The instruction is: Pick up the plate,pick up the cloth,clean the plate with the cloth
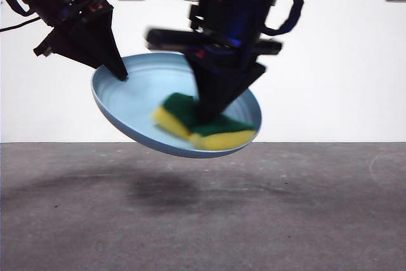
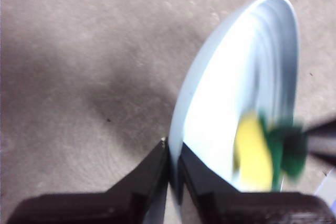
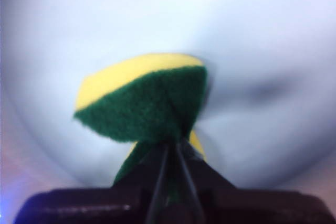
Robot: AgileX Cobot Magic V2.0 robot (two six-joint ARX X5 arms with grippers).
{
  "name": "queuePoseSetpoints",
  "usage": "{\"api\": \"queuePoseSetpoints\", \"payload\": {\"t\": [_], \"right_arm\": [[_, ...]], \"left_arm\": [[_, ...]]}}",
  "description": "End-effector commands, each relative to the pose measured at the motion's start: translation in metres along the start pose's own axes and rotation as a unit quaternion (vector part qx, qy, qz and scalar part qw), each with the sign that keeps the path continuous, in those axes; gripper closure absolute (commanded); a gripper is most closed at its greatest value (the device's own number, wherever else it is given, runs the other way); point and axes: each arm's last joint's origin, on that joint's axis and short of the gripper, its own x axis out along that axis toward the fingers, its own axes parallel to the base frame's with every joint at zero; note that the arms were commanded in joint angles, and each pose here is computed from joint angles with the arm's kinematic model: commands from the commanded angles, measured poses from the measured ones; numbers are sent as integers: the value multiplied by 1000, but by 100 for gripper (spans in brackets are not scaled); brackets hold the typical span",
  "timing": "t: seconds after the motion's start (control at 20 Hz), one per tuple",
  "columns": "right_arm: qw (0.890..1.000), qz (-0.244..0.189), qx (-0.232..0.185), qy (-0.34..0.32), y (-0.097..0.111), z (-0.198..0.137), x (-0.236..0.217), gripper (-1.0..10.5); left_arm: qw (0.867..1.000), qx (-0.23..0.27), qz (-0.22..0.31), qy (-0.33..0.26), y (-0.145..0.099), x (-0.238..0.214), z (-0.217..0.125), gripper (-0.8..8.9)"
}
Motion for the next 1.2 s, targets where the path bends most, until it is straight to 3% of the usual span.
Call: {"api": "queuePoseSetpoints", "payload": {"t": [0.05,0.2,0.3,0.45,0.65,0.75,0.85,0.95,1.05,1.2], "right_arm": [[998,-64,14,-6,-11,0,11,958],[995,-70,42,-56,-20,10,12,958],[992,-48,59,-98,-24,18,12,958],[985,25,71,-158,-23,30,10,958],[972,121,57,-195,-17,37,6,958],[969,142,49,-195,-12,37,5,958],[970,144,46,-189,-10,35,1,958],[972,143,48,-178,-11,32,-7,958],[976,138,51,-161,-14,27,-17,958],[986,86,56,-134,-21,17,-34,958]], "left_arm": [[999,-11,-30,9,-3,-1,-2,821],[999,-13,-30,15,-3,-1,-3,821],[999,-13,-31,15,-3,-1,-3,822],[999,-13,-30,15,-3,-1,-3,821],[1000,-7,-23,12,-3,-1,-3,822],[1000,3,28,14,0,-1,-3,822],[993,13,116,21,5,-1,-3,822],[985,11,170,27,13,1,-3,822],[984,-2,174,31,25,7,-3,822],[982,-19,179,57,45,31,-6,822]]}}
